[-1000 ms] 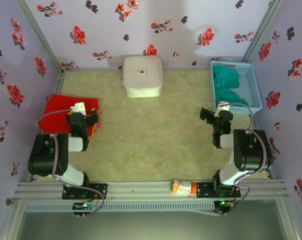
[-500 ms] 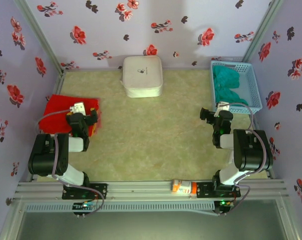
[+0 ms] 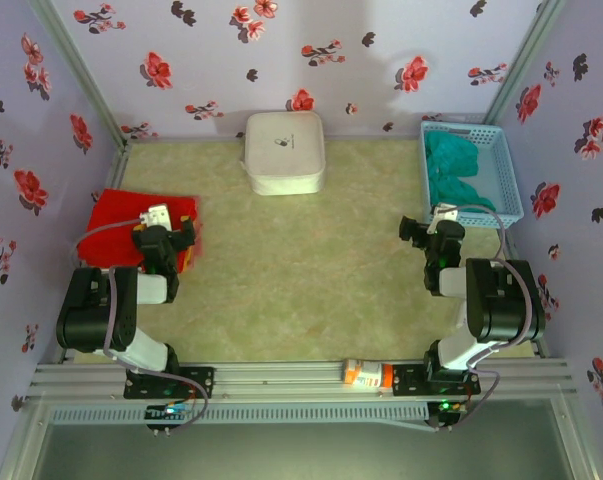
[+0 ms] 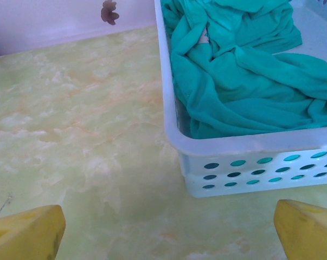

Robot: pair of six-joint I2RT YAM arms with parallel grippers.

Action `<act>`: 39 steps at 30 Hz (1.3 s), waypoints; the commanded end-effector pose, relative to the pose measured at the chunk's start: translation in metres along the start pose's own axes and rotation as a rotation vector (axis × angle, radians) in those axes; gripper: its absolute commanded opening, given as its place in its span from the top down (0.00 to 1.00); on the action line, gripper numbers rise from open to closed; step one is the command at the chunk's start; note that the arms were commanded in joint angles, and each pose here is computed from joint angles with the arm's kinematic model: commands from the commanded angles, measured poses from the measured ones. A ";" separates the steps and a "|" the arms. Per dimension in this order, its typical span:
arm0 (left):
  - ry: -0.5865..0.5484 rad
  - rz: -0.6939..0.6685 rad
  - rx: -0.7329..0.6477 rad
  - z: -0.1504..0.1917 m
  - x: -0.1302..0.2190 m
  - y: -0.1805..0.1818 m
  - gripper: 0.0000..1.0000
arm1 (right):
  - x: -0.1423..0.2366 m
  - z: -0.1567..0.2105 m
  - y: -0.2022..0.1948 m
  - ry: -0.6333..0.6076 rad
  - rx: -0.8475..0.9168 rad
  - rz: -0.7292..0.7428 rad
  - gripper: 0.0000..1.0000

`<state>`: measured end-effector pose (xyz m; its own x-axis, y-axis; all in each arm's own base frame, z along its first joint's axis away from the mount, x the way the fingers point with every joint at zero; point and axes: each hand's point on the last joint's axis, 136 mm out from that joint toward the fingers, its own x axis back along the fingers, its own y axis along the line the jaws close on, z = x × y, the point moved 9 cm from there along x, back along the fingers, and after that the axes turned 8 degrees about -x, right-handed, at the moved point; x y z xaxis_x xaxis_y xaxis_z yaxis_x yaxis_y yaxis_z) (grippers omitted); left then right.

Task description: Fold and stack the t-shirts

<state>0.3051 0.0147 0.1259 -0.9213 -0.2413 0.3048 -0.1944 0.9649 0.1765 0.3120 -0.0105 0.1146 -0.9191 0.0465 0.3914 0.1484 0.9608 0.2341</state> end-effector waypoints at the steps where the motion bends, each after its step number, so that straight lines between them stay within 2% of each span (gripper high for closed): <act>1: -0.001 -0.029 -0.011 -0.004 -0.002 0.001 0.00 | 0.000 -0.010 0.005 -0.022 0.025 0.016 0.01; 6: 0.035 -0.058 -0.049 -0.023 0.001 -0.001 0.00 | 0.022 -0.034 0.011 -0.038 0.007 0.098 0.01; 9: 0.070 -0.092 -0.111 -0.047 0.004 -0.006 0.01 | 0.035 -0.057 0.016 0.032 -0.058 0.158 0.01; 12: 0.115 -0.096 -0.050 -0.070 0.012 -0.007 0.02 | 0.048 -0.077 0.019 0.107 -0.131 0.225 0.01; 14: 0.154 -0.082 -0.020 -0.084 0.019 -0.009 0.04 | 0.057 -0.090 0.021 0.108 -0.163 0.245 0.00; 16: 0.194 -0.058 -0.007 -0.097 0.028 -0.014 0.05 | 0.070 -0.108 0.012 0.062 -0.303 0.375 0.01; 18: 0.243 -0.026 -0.009 -0.107 0.037 -0.021 0.06 | 0.077 -0.132 0.014 0.103 -0.395 0.344 0.01; 20: 0.290 0.004 0.006 -0.113 0.047 -0.026 0.06 | 0.079 -0.150 0.018 0.124 -0.401 0.334 0.01; 22: 0.328 0.068 0.033 -0.115 0.058 -0.032 0.07 | 0.077 -0.162 0.017 0.117 -0.413 0.395 0.01; 25: 0.358 0.163 0.058 -0.114 0.076 -0.043 0.08 | 0.064 -0.172 0.011 0.130 -0.472 0.444 0.01; 29: 0.401 0.278 0.057 -0.109 0.100 -0.056 0.08 | 0.024 -0.173 0.004 0.175 -0.568 0.450 0.01; 35: 0.429 0.385 0.015 -0.096 0.137 -0.071 0.08 | -0.030 -0.174 -0.008 0.205 -0.567 0.539 0.05; 39: 0.466 0.428 0.026 -0.083 0.152 -0.074 0.09 | -0.074 -0.160 -0.020 0.293 -0.646 0.521 0.07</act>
<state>0.2241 -0.1025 0.2506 -0.7378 0.1403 0.6603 0.1501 0.9878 -0.0421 0.4211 -0.0682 0.2324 -0.5745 0.3179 0.7542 0.7612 0.5463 0.3495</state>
